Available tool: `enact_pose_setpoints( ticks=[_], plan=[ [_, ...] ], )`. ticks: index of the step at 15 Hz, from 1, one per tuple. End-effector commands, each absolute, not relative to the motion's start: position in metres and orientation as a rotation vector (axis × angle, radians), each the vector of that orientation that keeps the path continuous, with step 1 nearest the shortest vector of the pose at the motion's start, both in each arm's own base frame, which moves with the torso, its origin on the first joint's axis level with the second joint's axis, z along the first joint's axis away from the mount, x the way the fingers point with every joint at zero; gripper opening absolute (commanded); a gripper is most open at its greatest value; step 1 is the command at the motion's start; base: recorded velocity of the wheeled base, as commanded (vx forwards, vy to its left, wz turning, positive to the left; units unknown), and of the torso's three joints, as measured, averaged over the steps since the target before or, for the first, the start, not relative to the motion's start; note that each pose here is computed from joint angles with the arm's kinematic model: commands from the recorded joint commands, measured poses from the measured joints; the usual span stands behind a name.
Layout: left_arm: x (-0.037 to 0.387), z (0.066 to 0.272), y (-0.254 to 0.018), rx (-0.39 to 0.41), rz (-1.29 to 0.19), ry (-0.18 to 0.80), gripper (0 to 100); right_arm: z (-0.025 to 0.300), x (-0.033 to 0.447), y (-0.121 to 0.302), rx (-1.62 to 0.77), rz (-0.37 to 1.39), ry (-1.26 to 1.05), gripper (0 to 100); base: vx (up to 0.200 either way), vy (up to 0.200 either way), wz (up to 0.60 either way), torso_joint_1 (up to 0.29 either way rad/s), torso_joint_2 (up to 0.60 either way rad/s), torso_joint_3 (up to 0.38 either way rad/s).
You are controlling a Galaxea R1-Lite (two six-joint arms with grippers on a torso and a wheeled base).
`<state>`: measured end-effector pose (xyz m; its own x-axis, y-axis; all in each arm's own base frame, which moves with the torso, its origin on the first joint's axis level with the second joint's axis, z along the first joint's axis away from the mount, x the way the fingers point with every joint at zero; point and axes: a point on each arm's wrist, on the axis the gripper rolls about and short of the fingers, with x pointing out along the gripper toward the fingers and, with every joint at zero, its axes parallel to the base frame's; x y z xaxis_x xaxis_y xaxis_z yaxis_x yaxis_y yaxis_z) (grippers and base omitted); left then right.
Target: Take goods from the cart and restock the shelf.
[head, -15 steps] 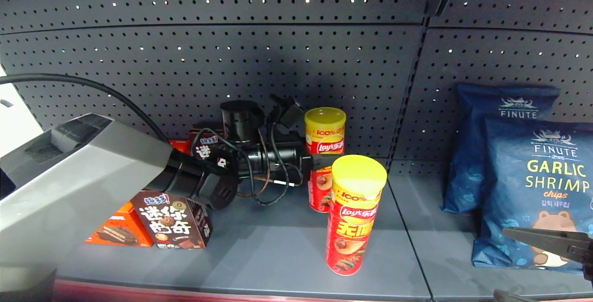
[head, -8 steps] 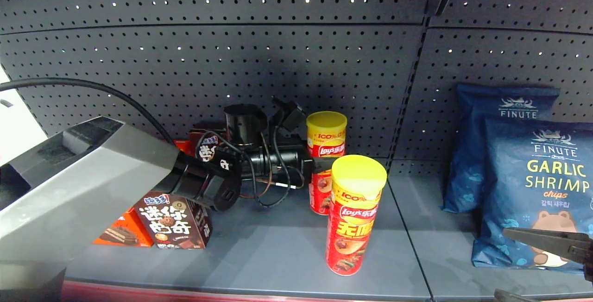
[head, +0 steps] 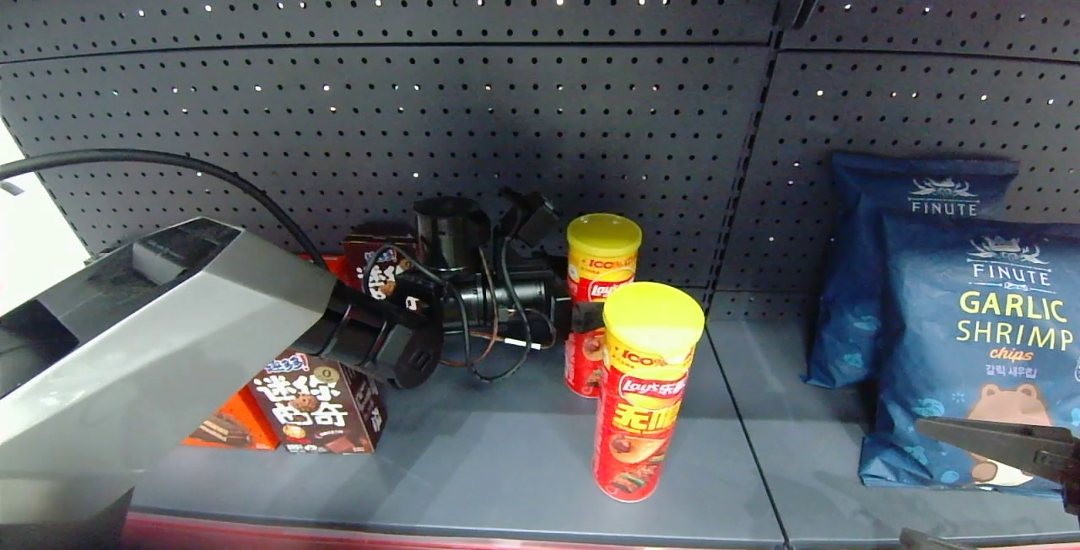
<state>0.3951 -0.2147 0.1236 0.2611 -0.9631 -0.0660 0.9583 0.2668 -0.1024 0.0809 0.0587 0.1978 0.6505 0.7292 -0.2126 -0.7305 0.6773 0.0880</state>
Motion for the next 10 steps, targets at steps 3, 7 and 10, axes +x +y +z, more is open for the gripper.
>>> enact_pose_setpoints(
  ticks=[3, 7, 10],
  plan=[
    [0.394, 0.124, -0.216, -0.042, -1.303, 0.104, 100, 0.196, 0.081, 0.059, -0.007, 0.827, 0.247, 100, 0.0, 0.0, 0.0, 0.0, 0.0, 0.0],
    [0.379, 0.127, -0.21, -0.041, -1.303, 0.101, 100, 0.192, 0.083, 0.06, -0.01, 0.823, 0.267, 100, 0.0, 0.0, 0.0, 0.0, 0.0, 0.0],
    [0.368, 0.129, -0.2, -0.041, -1.294, 0.092, 100, 0.19, 0.086, 0.062, -0.013, 0.822, 0.286, 100, 0.0, 0.0, 0.0, 0.0, 0.0, 0.0]
  ],
)
